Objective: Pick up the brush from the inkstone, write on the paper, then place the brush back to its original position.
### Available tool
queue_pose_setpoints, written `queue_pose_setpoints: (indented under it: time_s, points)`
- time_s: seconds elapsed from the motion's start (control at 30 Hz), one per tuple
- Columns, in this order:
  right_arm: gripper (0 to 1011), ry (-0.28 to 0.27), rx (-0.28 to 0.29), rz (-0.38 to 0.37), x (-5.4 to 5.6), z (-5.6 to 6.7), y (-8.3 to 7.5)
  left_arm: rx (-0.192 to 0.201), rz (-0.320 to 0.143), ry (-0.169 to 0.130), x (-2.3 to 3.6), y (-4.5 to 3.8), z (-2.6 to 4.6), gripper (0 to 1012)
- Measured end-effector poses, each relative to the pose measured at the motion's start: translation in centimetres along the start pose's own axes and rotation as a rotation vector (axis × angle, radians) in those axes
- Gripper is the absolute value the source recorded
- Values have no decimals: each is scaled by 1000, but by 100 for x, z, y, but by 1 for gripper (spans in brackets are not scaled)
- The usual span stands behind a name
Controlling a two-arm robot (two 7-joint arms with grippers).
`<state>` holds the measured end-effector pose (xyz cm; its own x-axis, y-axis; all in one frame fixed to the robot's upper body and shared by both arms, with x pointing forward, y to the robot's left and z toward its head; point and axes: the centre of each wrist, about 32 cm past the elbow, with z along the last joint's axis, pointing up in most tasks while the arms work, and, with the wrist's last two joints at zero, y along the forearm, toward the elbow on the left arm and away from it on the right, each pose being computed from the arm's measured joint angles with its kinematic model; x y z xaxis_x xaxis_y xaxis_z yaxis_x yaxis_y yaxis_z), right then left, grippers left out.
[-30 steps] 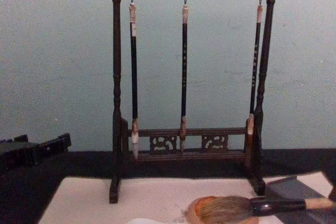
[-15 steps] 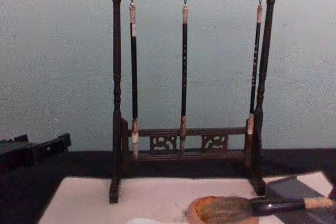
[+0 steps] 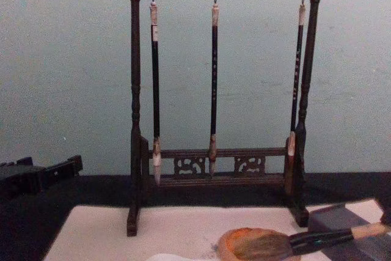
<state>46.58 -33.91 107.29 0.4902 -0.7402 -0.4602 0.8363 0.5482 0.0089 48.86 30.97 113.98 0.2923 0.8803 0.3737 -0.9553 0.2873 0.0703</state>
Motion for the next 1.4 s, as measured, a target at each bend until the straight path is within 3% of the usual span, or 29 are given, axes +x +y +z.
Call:
queue_pose_setpoints:
  time_s: [0.7,1.0,1.4]
  points:
    - [195,-49,-1,25,-105,119,16,0,0,0,0,0,0,1000]
    - [169,-119,-16,49,-232,267,44,0,0,0,0,0,0,1000]
    - [166,-162,-48,103,-400,407,104,0,0,0,0,0,0,1002]
